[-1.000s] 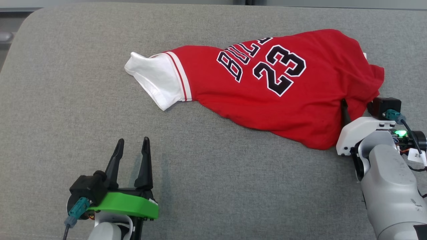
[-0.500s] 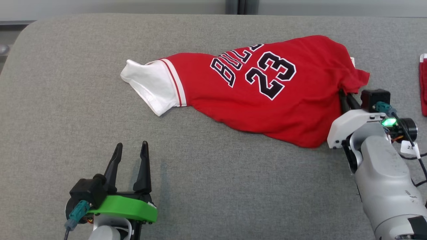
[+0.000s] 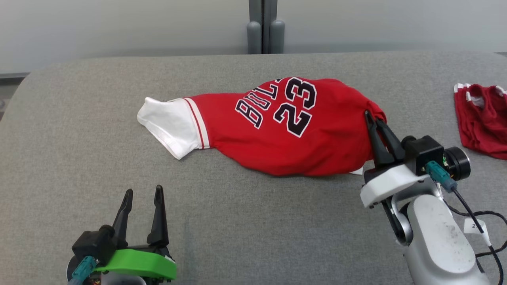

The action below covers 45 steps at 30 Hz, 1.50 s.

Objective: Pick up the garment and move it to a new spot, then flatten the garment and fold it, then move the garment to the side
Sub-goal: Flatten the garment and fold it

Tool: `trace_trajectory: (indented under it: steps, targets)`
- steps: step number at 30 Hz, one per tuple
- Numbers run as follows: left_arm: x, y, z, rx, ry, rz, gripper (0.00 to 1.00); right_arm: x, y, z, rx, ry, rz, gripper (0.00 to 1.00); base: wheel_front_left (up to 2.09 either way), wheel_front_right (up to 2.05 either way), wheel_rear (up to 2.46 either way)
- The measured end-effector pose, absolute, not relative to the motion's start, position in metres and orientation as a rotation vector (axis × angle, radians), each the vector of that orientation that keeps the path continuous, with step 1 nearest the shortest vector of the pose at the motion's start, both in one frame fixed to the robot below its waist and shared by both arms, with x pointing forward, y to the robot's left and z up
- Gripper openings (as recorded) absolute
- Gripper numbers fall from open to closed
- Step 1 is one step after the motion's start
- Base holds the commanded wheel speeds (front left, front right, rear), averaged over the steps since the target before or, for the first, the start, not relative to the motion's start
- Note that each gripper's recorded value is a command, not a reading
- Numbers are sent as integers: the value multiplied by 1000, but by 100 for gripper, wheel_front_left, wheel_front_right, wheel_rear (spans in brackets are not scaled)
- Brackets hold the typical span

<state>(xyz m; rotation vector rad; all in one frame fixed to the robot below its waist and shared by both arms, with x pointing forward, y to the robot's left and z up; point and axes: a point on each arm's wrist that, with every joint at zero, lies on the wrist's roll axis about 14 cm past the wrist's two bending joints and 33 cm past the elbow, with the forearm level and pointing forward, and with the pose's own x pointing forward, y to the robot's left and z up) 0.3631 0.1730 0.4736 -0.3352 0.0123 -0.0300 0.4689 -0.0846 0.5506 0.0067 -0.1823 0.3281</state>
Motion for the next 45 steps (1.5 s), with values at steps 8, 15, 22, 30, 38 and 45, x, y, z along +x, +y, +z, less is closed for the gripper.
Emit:
trace_trajectory:
  steps: [8,15,22,30,38,45]
  targets:
    - [361,169,493,-336,-49,-53,100,410,-81,614,28,-332,360,0,0,0,0]
    - [362,171,497,-339,-62,-50,100,387,-73,672,-21,-480,383,0,0,0,0]
    - [361,175,491,-348,-45,-30,100,418,-79,646,-75,-369,372,0,0,0,0]
    - [366,185,481,-357,-17,8,100,483,-132,574,-128,-164,248,0,0,0,0]
    - [382,183,472,-357,8,1,100,547,-156,534,-233,-77,222,0,0,0,0]
    - [389,184,460,-356,43,10,100,592,-155,515,-280,-38,229,0,0,0,0]
